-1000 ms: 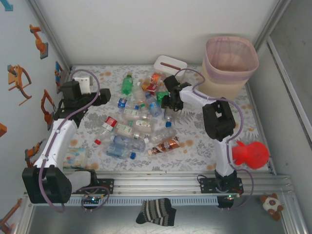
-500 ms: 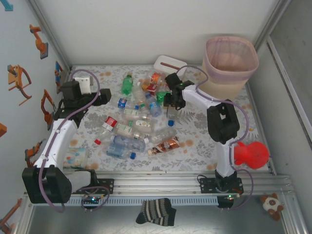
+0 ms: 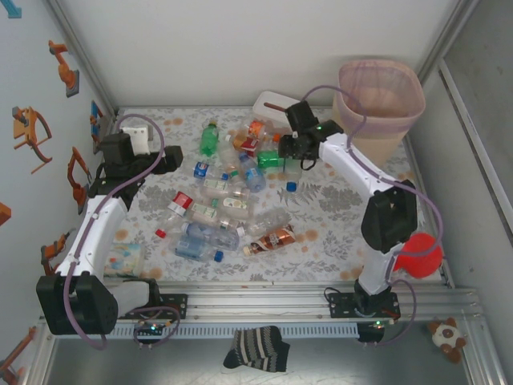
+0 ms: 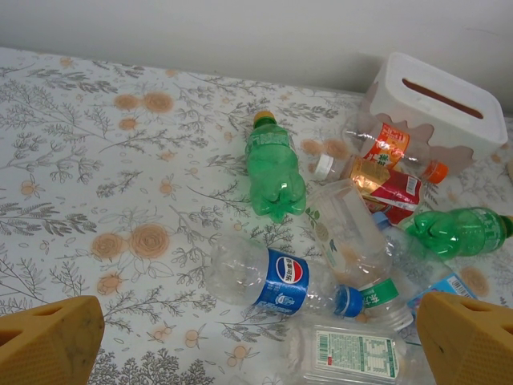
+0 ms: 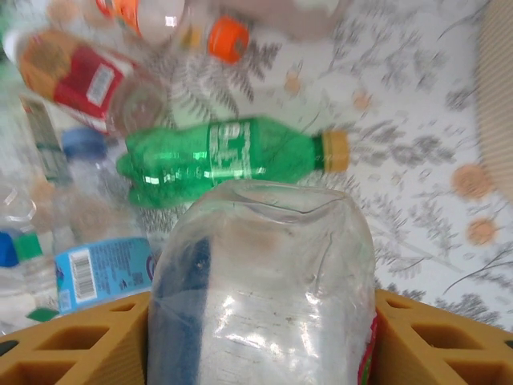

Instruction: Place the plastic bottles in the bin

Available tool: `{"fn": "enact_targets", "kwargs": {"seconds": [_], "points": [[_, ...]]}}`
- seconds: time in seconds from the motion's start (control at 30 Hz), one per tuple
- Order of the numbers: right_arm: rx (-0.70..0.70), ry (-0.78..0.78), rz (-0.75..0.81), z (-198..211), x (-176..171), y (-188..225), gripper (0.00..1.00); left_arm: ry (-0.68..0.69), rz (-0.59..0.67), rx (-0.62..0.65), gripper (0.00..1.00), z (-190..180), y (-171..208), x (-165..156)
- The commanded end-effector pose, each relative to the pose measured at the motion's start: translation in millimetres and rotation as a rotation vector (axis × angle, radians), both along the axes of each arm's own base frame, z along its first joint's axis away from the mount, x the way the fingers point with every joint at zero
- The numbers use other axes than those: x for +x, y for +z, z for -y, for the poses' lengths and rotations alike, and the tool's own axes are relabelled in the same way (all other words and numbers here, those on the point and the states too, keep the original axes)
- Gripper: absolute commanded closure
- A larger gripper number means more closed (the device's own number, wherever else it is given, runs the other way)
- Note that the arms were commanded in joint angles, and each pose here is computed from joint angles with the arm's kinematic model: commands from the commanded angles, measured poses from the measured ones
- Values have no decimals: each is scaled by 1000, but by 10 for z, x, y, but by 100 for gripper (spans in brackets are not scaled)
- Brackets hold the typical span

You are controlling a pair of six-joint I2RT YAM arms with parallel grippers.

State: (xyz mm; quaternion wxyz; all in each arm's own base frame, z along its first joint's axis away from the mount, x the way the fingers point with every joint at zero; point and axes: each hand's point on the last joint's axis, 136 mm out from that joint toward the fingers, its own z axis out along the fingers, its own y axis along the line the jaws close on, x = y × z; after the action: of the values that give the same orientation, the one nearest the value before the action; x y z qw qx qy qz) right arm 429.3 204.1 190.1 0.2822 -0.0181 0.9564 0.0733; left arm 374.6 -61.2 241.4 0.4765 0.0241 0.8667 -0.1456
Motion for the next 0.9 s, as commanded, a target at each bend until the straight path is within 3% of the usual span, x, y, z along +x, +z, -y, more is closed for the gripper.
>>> {"fn": "enact_targets", "kwargs": {"seconds": [0.0,0.57,0.73,0.87], "points": [[-18,-19,106,218,85,526,39,-13,-1,2,0,32,4,-26],[210,-229,482,1087,720,2300,39,-12,1,6,0,26,12,-32],[295,-395,614,1572,940,2612,40,-4,3,15,0,5,9,-35],[337,-590,669,2049,1069,2611,41,-7,4,12,0,12,19,-37]]}}
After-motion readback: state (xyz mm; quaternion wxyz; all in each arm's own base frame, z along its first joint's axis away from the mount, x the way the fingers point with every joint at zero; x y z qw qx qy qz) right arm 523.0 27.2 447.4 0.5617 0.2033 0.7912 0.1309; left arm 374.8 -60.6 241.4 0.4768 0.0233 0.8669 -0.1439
